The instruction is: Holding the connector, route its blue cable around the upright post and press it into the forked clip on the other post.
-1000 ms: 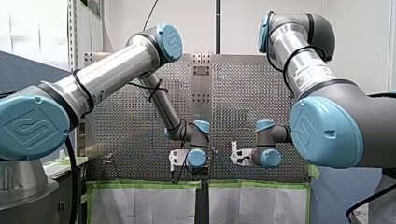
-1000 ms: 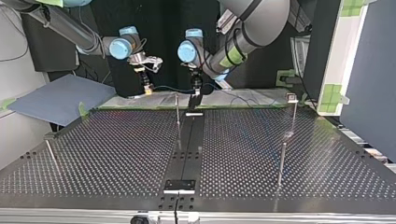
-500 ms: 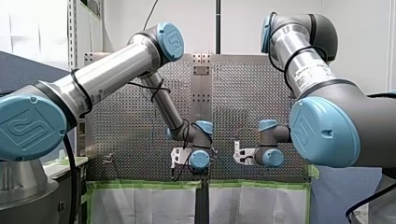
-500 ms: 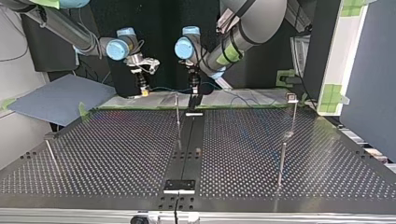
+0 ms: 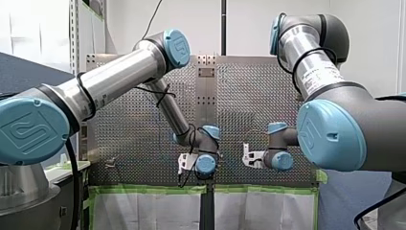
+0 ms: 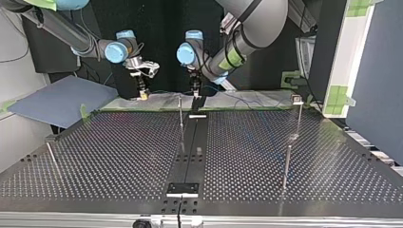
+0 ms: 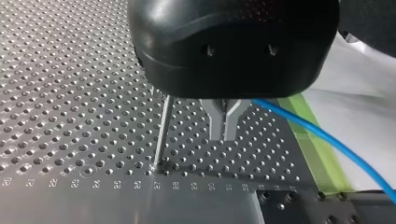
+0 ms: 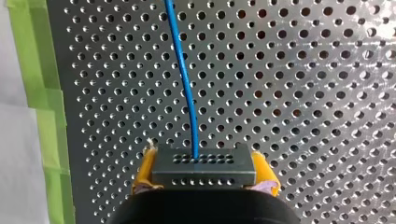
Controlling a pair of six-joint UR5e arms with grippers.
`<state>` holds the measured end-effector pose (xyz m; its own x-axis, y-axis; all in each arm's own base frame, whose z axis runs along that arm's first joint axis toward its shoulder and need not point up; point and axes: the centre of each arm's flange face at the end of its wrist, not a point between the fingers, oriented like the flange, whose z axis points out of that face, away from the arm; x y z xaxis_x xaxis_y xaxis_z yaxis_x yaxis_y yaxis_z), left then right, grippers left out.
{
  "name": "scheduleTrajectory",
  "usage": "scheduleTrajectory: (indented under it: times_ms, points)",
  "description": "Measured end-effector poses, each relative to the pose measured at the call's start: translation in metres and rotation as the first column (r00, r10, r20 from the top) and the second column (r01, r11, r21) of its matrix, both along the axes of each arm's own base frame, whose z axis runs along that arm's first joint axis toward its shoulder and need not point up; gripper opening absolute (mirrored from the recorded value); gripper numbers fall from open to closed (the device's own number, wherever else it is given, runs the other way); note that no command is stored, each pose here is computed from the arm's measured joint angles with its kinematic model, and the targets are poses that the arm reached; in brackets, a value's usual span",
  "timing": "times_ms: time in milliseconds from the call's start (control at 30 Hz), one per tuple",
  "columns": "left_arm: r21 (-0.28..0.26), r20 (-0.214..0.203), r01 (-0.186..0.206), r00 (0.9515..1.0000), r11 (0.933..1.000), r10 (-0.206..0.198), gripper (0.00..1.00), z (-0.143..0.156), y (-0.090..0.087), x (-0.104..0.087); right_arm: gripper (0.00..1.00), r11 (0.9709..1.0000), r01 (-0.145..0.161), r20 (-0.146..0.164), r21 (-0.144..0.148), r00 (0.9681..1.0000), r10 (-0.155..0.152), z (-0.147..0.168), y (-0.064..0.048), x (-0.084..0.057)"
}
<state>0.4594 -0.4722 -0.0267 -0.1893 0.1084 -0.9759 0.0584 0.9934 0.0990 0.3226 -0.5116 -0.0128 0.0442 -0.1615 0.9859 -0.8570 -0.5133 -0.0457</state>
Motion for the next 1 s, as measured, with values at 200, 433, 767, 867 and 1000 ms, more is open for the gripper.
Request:
scheduleTrajectory:
  times_ms: [200,433,767,867,1000]
  points:
    - [-0.023,0.003,0.006,1.0000,0.9997,-0.006,0.06,0.003,-0.001,0.009,0.00,1.0000,0.001,0.005,-0.005,1.0000,-0.001,0.002,-0.005,-0.002]
    - [-0.032,0.006,0.014,0.9999,0.9994,-0.013,0.06,0.006,-0.001,0.016,0.00,0.9999,0.005,0.006,-0.009,1.0000,-0.005,0.003,-0.008,-0.004]
    - [-0.040,-0.001,0.045,0.9990,0.9982,-0.045,0.06,0.007,-0.002,0.021,0.00,0.9999,0.006,0.007,-0.012,1.0000,-0.006,0.003,-0.010,-0.004]
    - [-0.045,-0.003,0.050,0.9987,0.9977,-0.050,0.06,0.009,-0.001,0.027,0.00,0.9999,0.006,0.008,-0.014,1.0000,-0.006,0.004,-0.011,-0.004]
    - [-0.053,-0.006,0.068,0.9976,0.9963,-0.069,0.06,0.016,-0.004,0.038,0.00,0.9998,0.008,0.008,-0.016,0.9999,-0.007,0.004,-0.012,-0.004]
